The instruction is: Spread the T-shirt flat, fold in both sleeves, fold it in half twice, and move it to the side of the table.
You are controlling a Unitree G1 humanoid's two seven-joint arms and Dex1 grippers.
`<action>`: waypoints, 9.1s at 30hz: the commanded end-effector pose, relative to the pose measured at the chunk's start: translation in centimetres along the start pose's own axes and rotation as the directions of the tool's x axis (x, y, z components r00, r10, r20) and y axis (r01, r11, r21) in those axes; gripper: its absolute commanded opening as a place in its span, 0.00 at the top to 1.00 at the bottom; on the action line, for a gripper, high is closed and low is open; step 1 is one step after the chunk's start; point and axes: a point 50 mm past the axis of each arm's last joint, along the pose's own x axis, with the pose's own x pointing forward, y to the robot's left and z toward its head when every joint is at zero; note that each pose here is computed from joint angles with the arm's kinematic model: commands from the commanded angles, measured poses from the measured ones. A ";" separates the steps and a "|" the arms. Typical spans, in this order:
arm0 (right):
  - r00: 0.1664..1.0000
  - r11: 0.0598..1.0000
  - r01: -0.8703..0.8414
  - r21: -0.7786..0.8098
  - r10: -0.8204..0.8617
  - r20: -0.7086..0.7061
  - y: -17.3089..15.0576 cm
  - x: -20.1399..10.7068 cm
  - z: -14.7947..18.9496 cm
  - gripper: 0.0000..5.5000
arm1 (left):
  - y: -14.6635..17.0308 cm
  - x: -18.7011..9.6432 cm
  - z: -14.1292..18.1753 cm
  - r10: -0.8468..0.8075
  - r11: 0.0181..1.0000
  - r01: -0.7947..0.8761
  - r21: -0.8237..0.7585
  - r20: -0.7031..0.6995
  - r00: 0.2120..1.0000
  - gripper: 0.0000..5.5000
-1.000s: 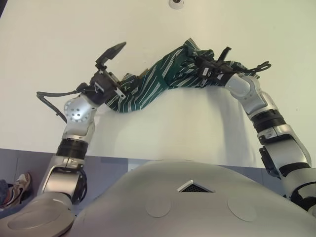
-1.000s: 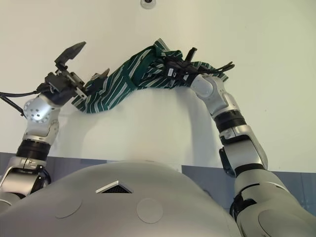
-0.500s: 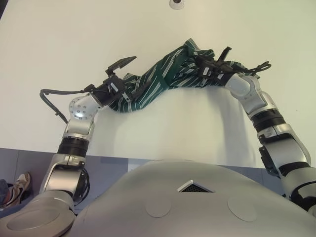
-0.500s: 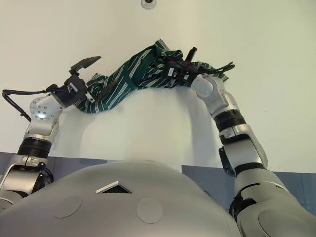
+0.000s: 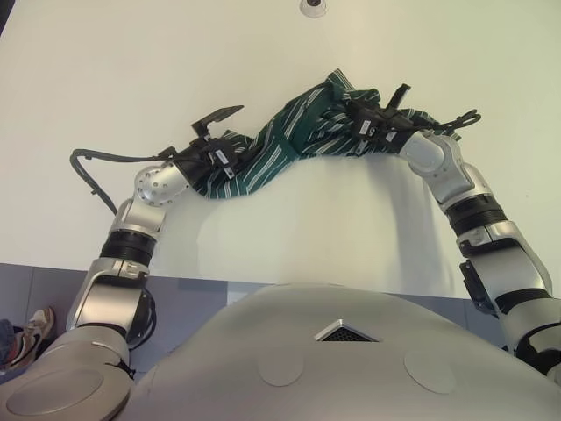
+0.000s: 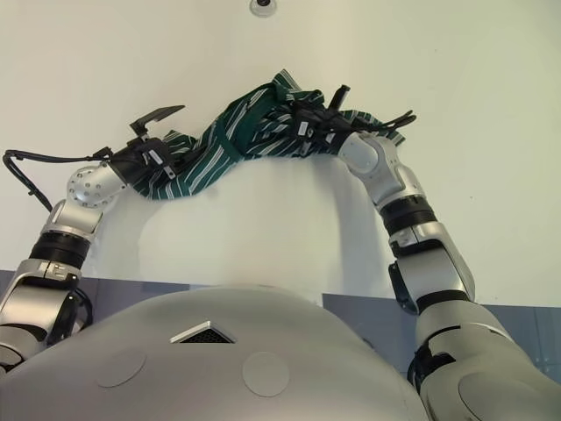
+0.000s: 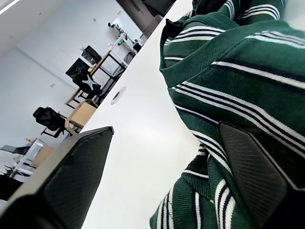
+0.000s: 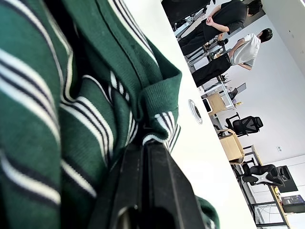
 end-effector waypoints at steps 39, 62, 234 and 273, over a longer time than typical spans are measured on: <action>0.995 0.996 -0.089 0.029 0.090 -0.052 2.3 -0.8 -0.9 0.99 | -4.6 -2.2 1.6 -0.211 0.965 0.199 0.170 0.050 0.976 0.26; 0.994 0.994 -0.100 0.036 0.101 -0.051 2.9 -1.0 -0.7 0.99 | -4.3 -5.3 -0.8 -0.220 0.931 0.265 0.252 -0.191 0.957 0.26; 0.893 0.937 0.298 0.182 -0.341 0.295 -11.7 -4.7 2.9 1.00 | 13.4 1.2 4.7 0.388 0.877 -0.450 0.169 0.300 0.871 1.00; 0.747 0.780 -0.623 0.057 0.571 0.340 4.0 -11.2 2.6 1.00 | -2.8 -6.8 4.2 -0.404 0.910 0.370 0.186 0.205 0.891 1.00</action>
